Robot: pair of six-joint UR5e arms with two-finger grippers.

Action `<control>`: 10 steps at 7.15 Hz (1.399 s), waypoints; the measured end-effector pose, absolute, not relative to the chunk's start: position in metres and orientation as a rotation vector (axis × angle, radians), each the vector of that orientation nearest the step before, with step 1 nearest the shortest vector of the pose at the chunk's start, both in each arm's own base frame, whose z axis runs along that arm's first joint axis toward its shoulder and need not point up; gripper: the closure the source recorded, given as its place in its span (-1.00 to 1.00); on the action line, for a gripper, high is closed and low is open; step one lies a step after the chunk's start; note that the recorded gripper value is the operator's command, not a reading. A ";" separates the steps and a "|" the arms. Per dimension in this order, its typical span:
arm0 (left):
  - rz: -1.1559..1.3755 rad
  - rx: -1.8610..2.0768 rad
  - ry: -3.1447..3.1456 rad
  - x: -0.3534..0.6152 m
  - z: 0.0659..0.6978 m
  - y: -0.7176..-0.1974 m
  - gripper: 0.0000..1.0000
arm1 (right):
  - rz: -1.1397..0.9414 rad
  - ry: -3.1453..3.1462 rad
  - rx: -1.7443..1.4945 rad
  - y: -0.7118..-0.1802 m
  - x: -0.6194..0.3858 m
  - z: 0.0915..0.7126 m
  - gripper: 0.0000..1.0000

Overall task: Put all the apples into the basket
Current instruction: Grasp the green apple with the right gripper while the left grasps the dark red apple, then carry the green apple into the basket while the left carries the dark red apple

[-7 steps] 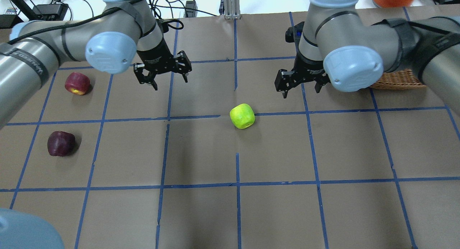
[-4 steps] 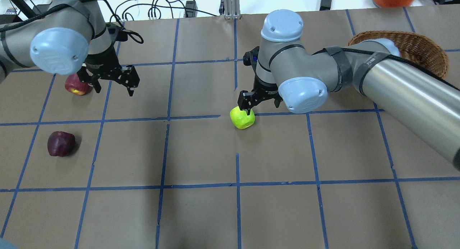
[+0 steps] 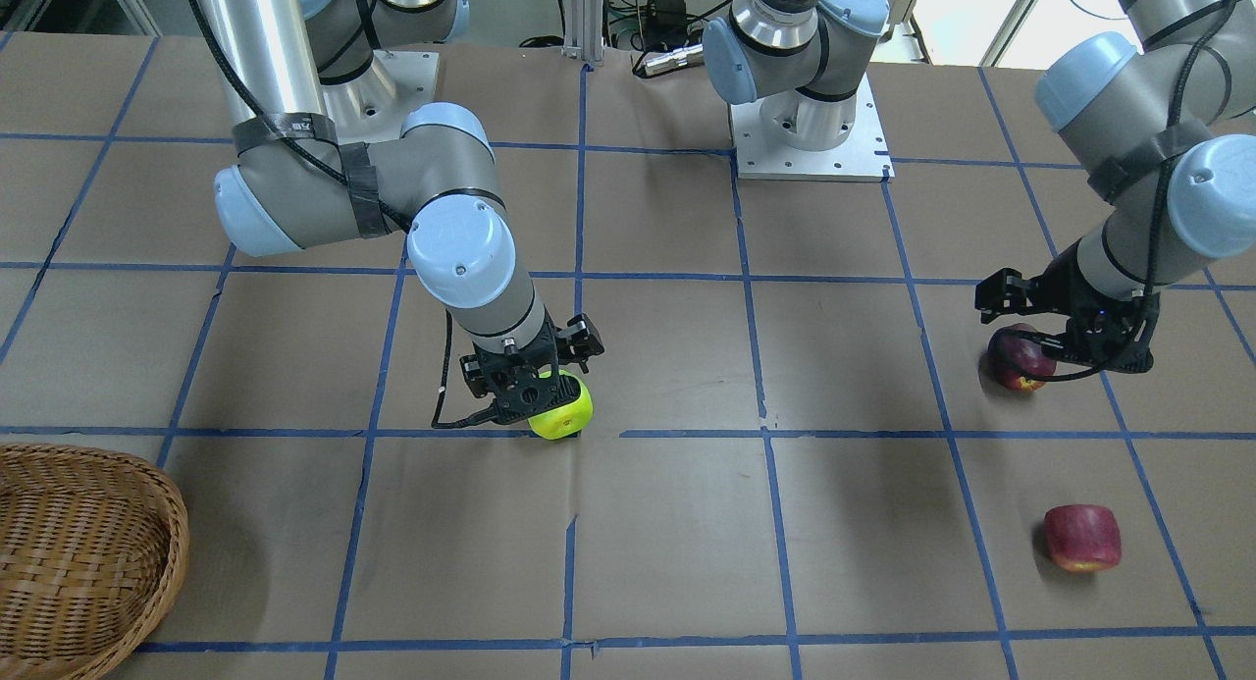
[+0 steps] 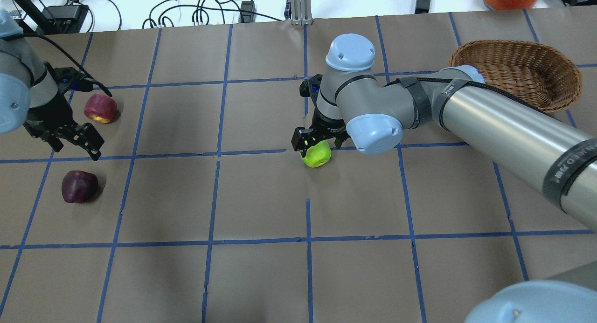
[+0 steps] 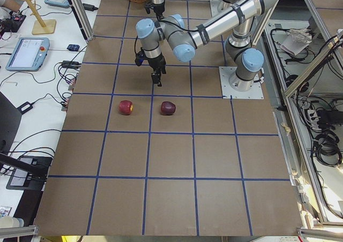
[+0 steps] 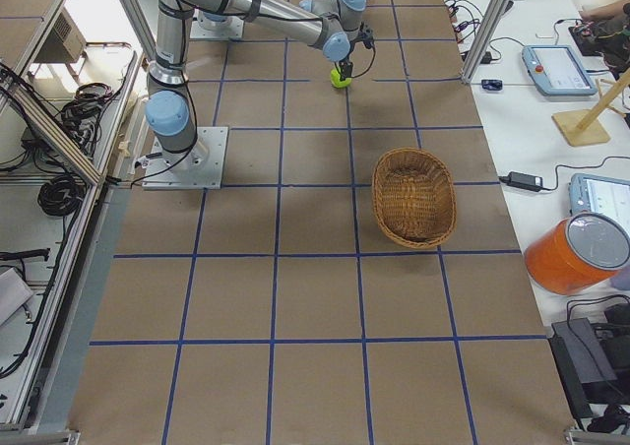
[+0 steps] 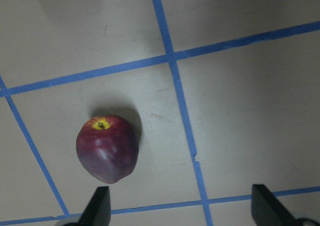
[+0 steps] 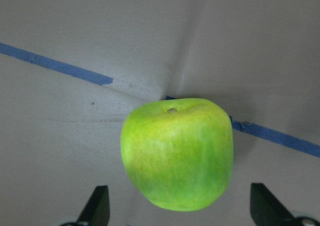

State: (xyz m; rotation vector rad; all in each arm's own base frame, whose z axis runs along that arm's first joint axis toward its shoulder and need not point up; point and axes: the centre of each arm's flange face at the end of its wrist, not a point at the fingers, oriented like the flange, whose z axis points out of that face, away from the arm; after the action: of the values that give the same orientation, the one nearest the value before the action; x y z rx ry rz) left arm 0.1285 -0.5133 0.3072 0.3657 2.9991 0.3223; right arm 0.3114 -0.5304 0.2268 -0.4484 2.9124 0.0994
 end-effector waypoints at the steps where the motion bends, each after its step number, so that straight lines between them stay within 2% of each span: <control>1: 0.262 0.399 3.019 0.161 0.282 -0.499 -1.00 | 0.110 2.903 -0.450 -0.532 0.313 0.216 -0.54; 2: 0.202 0.403 3.055 0.182 0.256 -0.485 -1.00 | 0.113 2.900 -0.454 -0.534 0.315 0.205 0.61; 3: 0.171 0.391 3.086 0.192 0.236 -0.476 -1.00 | 0.099 2.899 -0.462 -0.539 0.316 0.198 1.00; 5: 0.156 0.376 3.112 0.201 0.205 -0.474 -1.00 | 0.032 2.898 -0.457 -0.546 0.314 0.214 1.00; 6: 0.140 0.375 3.110 0.205 0.191 -0.478 -1.00 | -0.021 2.904 -0.423 -0.552 0.302 0.249 1.00; 7: 0.141 0.376 3.116 0.207 0.176 -0.480 -0.83 | -0.065 2.935 -0.349 -0.565 0.271 0.286 1.00; 8: 0.145 0.374 3.120 0.207 0.168 -0.483 -0.19 | -0.116 2.990 -0.220 -0.592 0.214 0.316 1.00; 9: 0.156 0.376 3.124 0.205 0.168 -0.486 0.29 | -0.171 3.048 -0.076 -0.619 0.147 0.339 1.00; 10: 0.185 0.379 3.135 0.198 0.175 -0.494 0.39 | -0.218 3.113 0.064 -0.641 0.075 0.354 1.00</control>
State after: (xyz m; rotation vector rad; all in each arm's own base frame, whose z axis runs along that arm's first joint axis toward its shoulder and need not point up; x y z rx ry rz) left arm 0.1982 -0.4943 0.1745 0.3789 3.1350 0.1851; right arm 0.0754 -0.6410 0.3537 0.0644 3.1132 -0.2183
